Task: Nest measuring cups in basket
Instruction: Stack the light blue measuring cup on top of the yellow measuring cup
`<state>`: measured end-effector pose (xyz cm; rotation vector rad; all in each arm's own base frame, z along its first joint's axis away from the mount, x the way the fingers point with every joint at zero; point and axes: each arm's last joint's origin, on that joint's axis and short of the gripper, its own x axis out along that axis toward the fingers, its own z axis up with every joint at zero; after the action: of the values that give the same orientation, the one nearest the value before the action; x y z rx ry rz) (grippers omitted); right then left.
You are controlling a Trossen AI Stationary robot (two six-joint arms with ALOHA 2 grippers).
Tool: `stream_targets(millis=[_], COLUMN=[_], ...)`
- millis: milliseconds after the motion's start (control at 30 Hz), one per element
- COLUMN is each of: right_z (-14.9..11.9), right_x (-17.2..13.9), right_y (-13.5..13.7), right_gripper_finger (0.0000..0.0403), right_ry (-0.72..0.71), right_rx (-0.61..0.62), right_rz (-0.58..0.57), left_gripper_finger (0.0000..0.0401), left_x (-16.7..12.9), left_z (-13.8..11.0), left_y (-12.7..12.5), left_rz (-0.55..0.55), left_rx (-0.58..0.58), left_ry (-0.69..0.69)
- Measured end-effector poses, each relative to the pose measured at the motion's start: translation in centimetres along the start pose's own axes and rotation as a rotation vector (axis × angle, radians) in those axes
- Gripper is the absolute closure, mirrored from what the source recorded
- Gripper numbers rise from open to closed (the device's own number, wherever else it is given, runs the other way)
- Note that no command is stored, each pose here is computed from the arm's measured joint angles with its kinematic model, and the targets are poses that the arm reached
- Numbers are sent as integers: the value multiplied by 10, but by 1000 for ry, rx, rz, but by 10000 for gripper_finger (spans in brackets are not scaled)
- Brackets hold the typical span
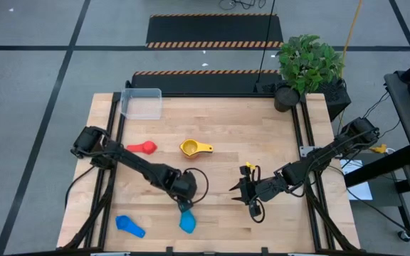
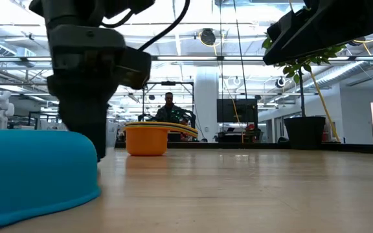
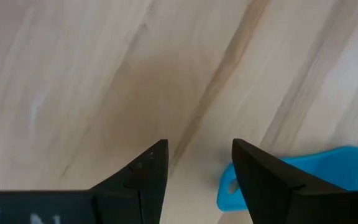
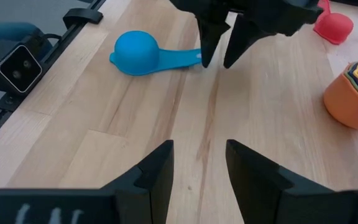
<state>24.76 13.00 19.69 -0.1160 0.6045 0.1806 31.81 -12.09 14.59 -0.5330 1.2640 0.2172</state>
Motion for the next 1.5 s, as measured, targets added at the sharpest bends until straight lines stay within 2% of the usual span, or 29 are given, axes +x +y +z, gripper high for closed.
stream_targets(millis=[533, 967, 1300, 1400, 1500], right_z=[0, 0, 0, 0, 0], right_x=[0, 0, 0, 0, 0], right_y=[0, 0, 0, 0, 0], right_gripper_finger=[261, 261, 261, 261, 261], right_ry=[-1, -1, -1, -1, -1], right_rx=[1, 1, 1, 1, 1], right_rz=[0, 0, -1, -1, -1], left_gripper_finger=[219, 219, 220, 229, 256], left_x=[-5, -5, -5, -5, -4], left_z=[-9, -26, -29, -29, -30], left_y=[-11, -25, -26, -26, -27], left_rz=[-49, -75, -74, -73, -73], left_rx=[3, 66, 79, 86, 94], left_ry=[5, 34, 37, 35, 36])
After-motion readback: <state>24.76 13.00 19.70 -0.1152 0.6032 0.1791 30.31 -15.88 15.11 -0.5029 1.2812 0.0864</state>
